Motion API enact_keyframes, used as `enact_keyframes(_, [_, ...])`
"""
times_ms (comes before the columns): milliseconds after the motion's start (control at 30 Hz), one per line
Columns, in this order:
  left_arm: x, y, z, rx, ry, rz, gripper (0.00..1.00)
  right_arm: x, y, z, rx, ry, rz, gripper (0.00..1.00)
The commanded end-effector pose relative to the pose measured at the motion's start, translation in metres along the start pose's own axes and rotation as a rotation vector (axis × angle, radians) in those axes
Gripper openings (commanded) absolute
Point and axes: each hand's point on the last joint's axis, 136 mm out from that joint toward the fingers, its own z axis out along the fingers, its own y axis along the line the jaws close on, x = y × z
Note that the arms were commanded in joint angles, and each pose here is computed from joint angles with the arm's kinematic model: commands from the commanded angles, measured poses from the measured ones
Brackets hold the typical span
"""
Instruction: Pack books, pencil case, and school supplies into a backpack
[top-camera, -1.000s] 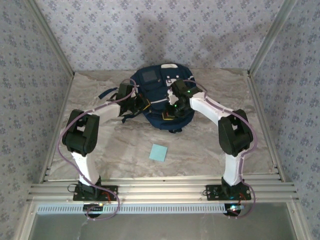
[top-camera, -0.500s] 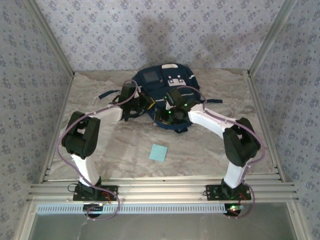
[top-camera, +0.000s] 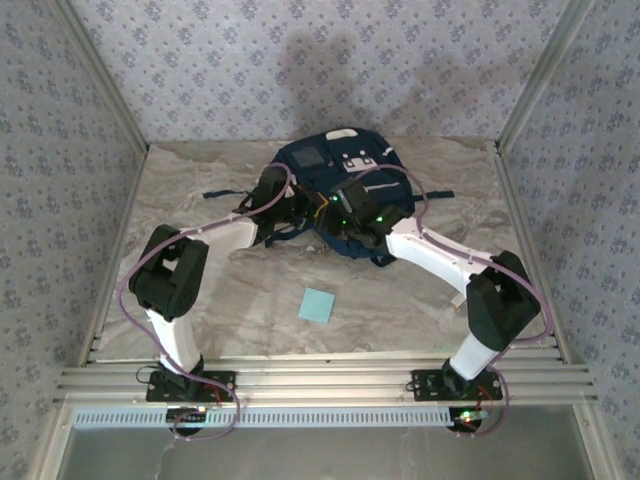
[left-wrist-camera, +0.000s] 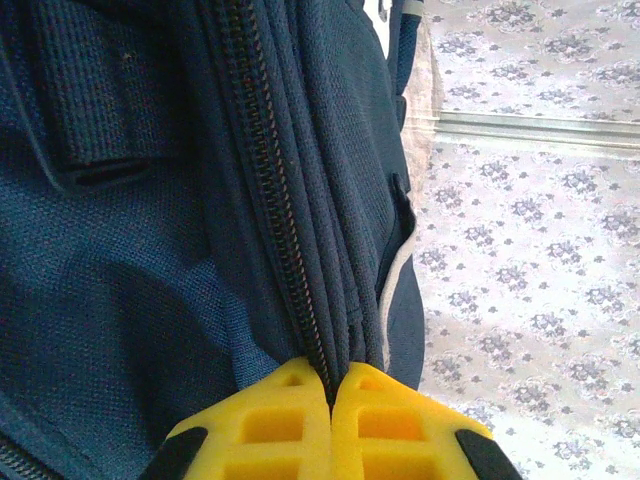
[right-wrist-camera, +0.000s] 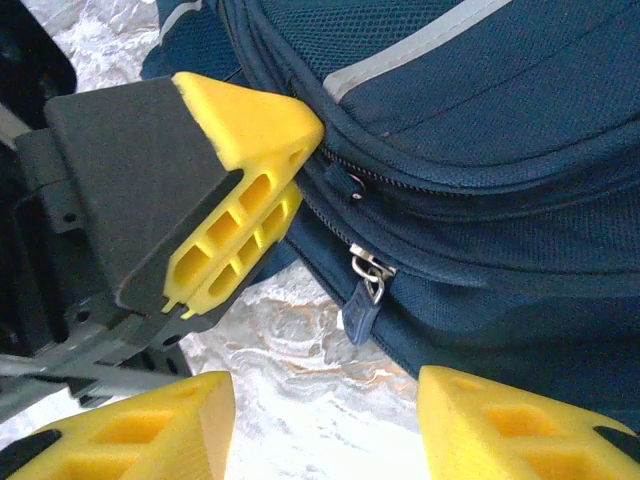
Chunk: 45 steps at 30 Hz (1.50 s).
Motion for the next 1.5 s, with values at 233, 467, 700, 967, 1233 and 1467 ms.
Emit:
enact_keyframes(233, [0.002, -0.072, -0.017, 0.212, -0.025, 0.053, 0.00, -0.002, -0.017, 0.033, 0.211, -0.078, -0.081, 0.49])
enact_keyframes(467, [0.003, -0.072, -0.021, 0.212, -0.026, 0.056, 0.00, -0.013, -0.036, 0.030, 0.291, -0.134, -0.059, 0.36])
enact_keyframes(700, [0.004, -0.072, -0.025, 0.211, -0.031, 0.064, 0.00, -0.021, -0.047, 0.028, 0.310, -0.140, -0.052, 0.12])
enact_keyframes(967, [-0.012, -0.059, -0.023, 0.158, -0.063, 0.091, 0.00, -0.019, -0.045, 0.011, 0.172, -0.056, -0.090, 0.00])
enact_keyframes(1233, [-0.035, -0.044, -0.026, 0.089, -0.097, 0.135, 0.00, -0.003, -0.053, 0.002, -0.070, 0.224, -0.076, 0.00])
enact_keyframes(1467, [-0.040, -0.036, -0.025, 0.054, -0.102, 0.153, 0.00, 0.001, -0.067, -0.020, -0.073, 0.311, -0.084, 0.00])
